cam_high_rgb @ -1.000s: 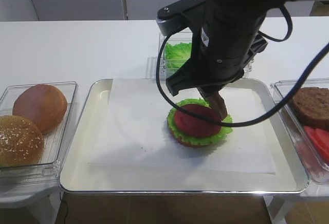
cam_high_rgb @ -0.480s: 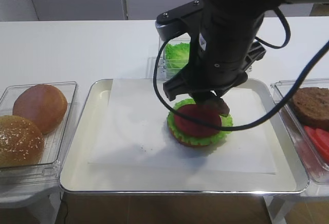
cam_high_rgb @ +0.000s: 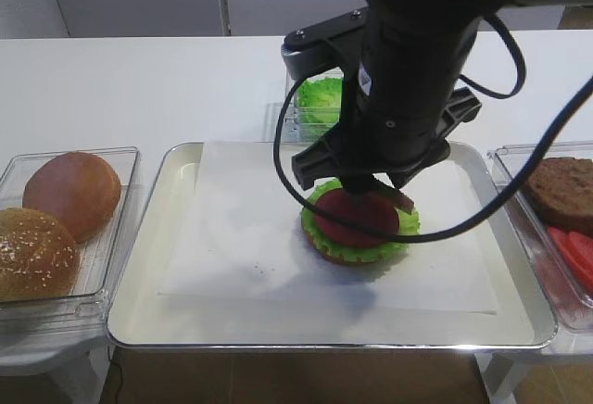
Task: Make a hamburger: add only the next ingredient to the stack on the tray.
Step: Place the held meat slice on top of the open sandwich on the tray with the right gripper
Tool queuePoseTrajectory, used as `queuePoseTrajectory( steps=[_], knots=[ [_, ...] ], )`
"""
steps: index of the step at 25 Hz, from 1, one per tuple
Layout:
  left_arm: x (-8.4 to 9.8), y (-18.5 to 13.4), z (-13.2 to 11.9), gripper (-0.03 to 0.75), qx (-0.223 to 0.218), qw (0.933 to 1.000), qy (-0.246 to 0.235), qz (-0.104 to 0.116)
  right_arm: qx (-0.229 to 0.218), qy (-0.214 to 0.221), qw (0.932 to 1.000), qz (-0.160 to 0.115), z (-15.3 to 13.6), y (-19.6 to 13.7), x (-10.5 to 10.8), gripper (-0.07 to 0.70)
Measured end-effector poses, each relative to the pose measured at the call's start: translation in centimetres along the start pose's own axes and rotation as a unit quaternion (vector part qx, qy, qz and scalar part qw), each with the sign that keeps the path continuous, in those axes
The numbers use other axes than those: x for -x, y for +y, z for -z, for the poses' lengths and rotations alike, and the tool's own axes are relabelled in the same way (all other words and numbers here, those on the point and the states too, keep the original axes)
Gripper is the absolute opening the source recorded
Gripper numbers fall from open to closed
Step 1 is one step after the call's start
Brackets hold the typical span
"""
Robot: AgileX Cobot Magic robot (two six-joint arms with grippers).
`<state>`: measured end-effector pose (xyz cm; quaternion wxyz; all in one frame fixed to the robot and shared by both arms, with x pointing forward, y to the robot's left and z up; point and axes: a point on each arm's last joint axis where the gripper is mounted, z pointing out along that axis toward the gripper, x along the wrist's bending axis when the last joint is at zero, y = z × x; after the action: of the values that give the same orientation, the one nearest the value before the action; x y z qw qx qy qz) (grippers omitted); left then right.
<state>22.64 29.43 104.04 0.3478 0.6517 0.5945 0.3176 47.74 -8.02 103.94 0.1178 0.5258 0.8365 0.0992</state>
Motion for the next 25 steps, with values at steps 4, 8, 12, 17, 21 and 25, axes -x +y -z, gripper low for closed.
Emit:
queuePoseTrajectory(
  steps=[4,8,12,17,21,25],
  knots=[
    [0.0,0.0,0.0,0.428,0.000,1.0000,0.000,0.000,-0.005,0.007,1.0000,-0.005,0.0,-0.1,-0.1,0.434],
    [0.0,0.0,0.0,0.428,0.000,1.0000,0.000,0.000,-0.009,0.017,0.9998,-0.010,0.0,-0.2,-0.3,0.526],
    [0.0,0.0,0.0,0.428,0.000,1.0000,0.000,0.000,-0.016,0.034,0.9993,0.007,0.0,-0.3,-0.6,0.567],
    [0.0,0.0,0.0,0.428,0.000,1.0000,0.000,0.000,-0.024,0.057,0.9976,0.031,0.0,-0.3,-0.5,0.573],
    [0.0,0.0,0.0,0.428,0.000,1.0000,0.000,0.000,-0.019,0.086,0.9961,0.010,0.6,0.1,1.8,0.573],
    [0.0,0.0,0.0,0.428,0.000,1.0000,0.000,0.000,0.004,0.112,0.9929,-0.039,2.2,0.4,6.0,0.573]
  ],
)
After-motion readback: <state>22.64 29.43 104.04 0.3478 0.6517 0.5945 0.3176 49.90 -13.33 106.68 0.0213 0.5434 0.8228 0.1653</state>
